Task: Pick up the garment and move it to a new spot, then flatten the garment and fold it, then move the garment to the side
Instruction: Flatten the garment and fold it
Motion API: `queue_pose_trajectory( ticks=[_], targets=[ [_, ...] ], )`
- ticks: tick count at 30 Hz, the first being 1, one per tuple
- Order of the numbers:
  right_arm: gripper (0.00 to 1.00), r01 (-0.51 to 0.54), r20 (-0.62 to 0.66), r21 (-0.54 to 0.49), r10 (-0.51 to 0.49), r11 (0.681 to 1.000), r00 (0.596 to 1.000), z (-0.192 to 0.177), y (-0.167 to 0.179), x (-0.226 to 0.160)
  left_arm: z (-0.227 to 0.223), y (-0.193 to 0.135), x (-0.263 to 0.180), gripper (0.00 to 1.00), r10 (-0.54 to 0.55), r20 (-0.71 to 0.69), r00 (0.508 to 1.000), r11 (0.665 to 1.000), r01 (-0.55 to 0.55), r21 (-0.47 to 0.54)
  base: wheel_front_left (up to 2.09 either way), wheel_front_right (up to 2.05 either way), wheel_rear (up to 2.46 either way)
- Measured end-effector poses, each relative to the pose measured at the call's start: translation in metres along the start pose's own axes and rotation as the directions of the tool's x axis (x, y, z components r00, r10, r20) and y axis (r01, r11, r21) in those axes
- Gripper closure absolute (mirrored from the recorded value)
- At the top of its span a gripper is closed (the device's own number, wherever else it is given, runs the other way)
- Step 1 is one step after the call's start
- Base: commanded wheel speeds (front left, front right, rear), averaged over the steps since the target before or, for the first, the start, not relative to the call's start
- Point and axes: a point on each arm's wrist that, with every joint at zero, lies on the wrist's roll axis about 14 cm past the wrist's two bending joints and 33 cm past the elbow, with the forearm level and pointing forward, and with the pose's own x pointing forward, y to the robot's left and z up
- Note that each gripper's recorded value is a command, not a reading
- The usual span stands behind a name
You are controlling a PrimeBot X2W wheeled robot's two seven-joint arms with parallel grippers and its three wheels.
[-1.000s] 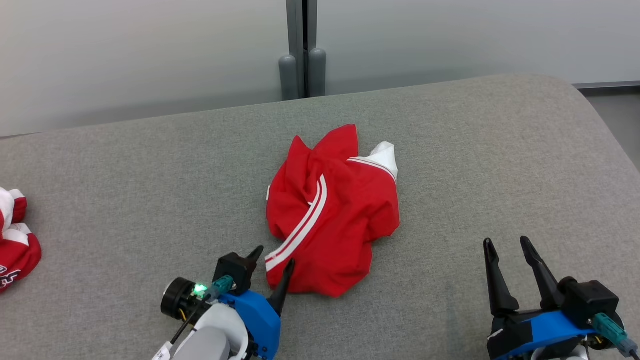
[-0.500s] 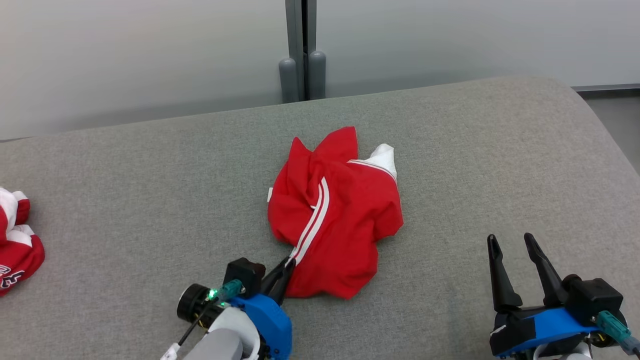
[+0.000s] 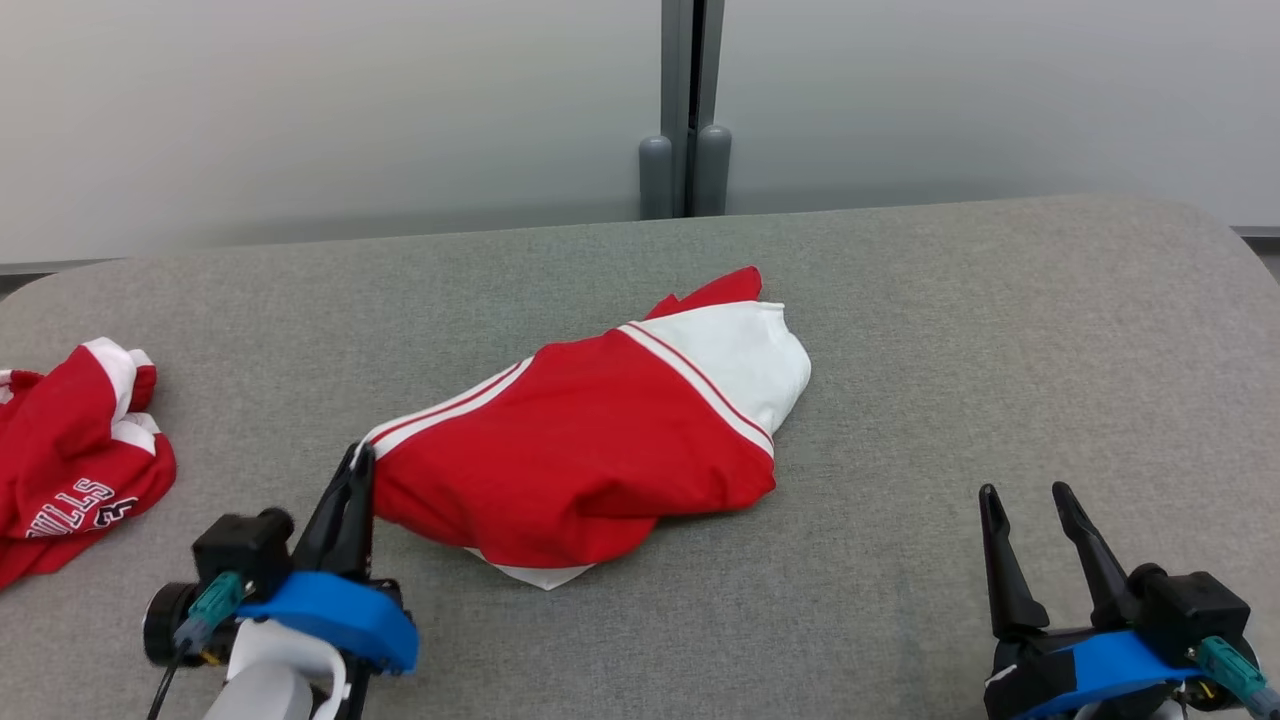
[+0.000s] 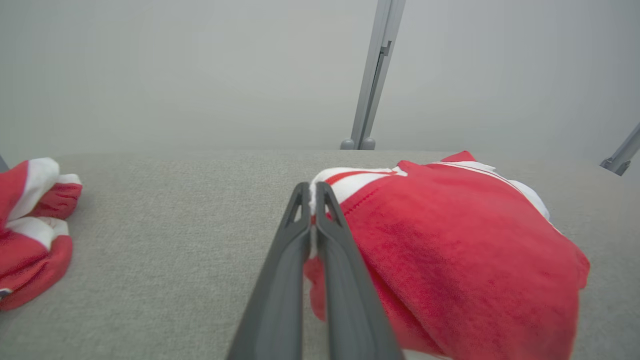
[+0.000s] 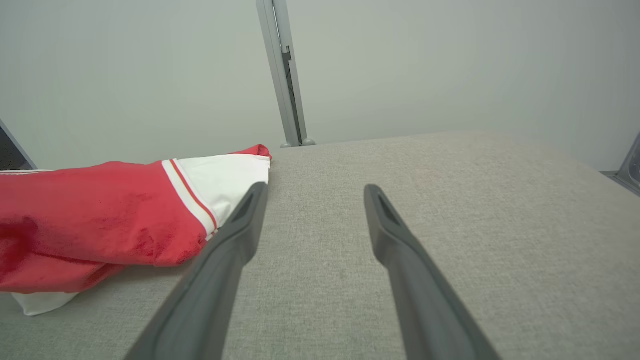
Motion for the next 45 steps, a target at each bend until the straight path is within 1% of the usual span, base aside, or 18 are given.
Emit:
queue_pose_trajectory(
  ticks=[4, 5, 7, 10, 13, 16, 17, 18, 20, 23, 27, 31, 35, 39, 41, 42, 45],
  targets=[
    [0.0, -0.02, -0.005, 0.003, 0.02, 1.0, 1.0, -0.002, 0.007, 0.004, -0.013, 0.031, -0.033, 1.0, 0.122, -0.015, 0.992, 0.992, -0.123, -0.037, 0.0, 0.0, 0.0],
    [0.0, -0.025, -0.008, 0.004, 0.025, 1.0, 1.0, -0.003, 0.008, 0.005, -0.019, 0.038, -0.042, 1.0, 0.156, -0.027, 0.987, 0.986, -0.157, -0.049, 0.0, 0.0, 0.0],
    [0.0, -0.033, -0.013, 0.008, 0.033, 0.999, 0.999, -0.005, 0.011, 0.006, -0.031, 0.054, -0.06, 1.0, 0.219, -0.06, 0.974, 0.975, -0.221, -0.03, 0.0, 0.0, 0.0],
    [0.0, -0.042, -0.019, 0.011, 0.043, 0.999, 0.999, -0.007, 0.014, 0.008, -0.043, 0.071, -0.083, 1.0, 0.307, -0.092, 0.947, 0.95, -0.311, -0.036, 0.0, 0.0, 0.0],
    [0.0, -0.048, -0.026, 0.011, 0.049, 0.999, 0.998, -0.009, 0.016, 0.009, -0.056, 0.077, -0.099, 1.0, 0.339, -0.131, 0.932, 0.938, -0.345, -0.03, 0.0, 0.0, 0.0],
    [0.0, -0.053, -0.027, 0.012, 0.053, 0.999, 0.998, -0.01, 0.018, 0.009, -0.06, 0.077, -0.104, 1.0, 0.344, -0.143, 0.928, 0.936, -0.352, -0.032, 0.0, 0.0, 0.0],
    [0.0, -0.054, -0.028, 0.012, 0.054, 0.998, 0.998, -0.01, 0.018, 0.009, -0.058, 0.078, -0.103, 0.67, 0.346, -0.137, 0.928, 0.935, -0.353, -0.028, 0.0, 0.0, 0.0],
    [0.0, -0.054, -0.027, 0.012, 0.054, 0.998, 0.998, -0.01, 0.018, 0.009, -0.054, 0.079, -0.102, 0.0, 0.352, -0.123, 0.928, 0.933, -0.358, -0.028, 0.0, 0.0, 0.0],
    [0.0, -0.056, -0.027, 0.012, 0.057, 0.998, 0.998, -0.01, 0.019, 0.008, -0.041, 0.077, -0.095, 0.0, 0.346, -0.08, 0.935, 0.937, -0.349, -0.028, 0.0, 0.0, 0.0],
    [0.0, -0.055, -0.029, 0.012, 0.055, 0.998, 0.998, -0.01, 0.019, 0.008, -0.009, 0.069, -0.078, 0.0, 0.31, 0.022, 0.951, 0.95, -0.309, -0.032, 0.0, 0.0, 0.0],
    [0.0, -0.047, -0.03, 0.012, 0.047, 0.999, 0.998, -0.01, 0.016, 0.006, 0.028, 0.046, -0.053, 0.0, 0.226, 0.142, 0.964, 0.974, -0.225, -0.02, 0.0, 0.0, 0.0],
    [0.0, -0.044, -0.038, 0.012, 0.045, 0.999, 0.998, -0.013, 0.015, 0.007, 0.057, 0.022, -0.019, 0.0, 0.102, 0.211, 0.972, 0.993, -0.112, 0.039, 0.0, 0.0, 0.0],
    [0.0, -0.039, -0.046, 0.009, 0.039, 0.999, 0.998, -0.015, 0.013, 0.01, 0.093, 0.0, 0.027, 0.0, -0.038, 0.254, 0.966, 0.994, 0.01, 0.108, 0.0, 0.0, 0.0],
    [0.0, -0.021, -0.054, 0.006, 0.021, 1.0, 0.998, -0.017, 0.007, 0.016, 0.115, -0.016, 0.074, 0.0, -0.145, 0.218, 0.965, 0.979, 0.108, 0.173, 0.0, 0.0, 0.0],
    [0.0, -0.008, -0.056, 0.005, 0.008, 1.0, 0.998, -0.019, 0.002, 0.018, 0.114, -0.023, 0.094, 0.0, -0.181, 0.17, 0.969, 0.969, 0.146, 0.201, 0.0, 0.0, 0.0],
    [0.0, 0.002, -0.061, 0.009, -0.002, 1.0, 0.998, -0.021, -0.001, 0.018, 0.112, -0.026, 0.103, 0.0, -0.193, 0.144, 0.971, 0.967, 0.163, 0.197, 0.0, 0.0, 0.0],
    [0.0, 0.029, -0.072, 0.014, -0.028, 0.999, 0.997, -0.025, -0.01, 0.018, 0.095, -0.031, 0.128, 0.0, -0.214, 0.023, 0.977, 0.955, 0.204, 0.214, 0.0, 0.0, 0.0]
  ],
)
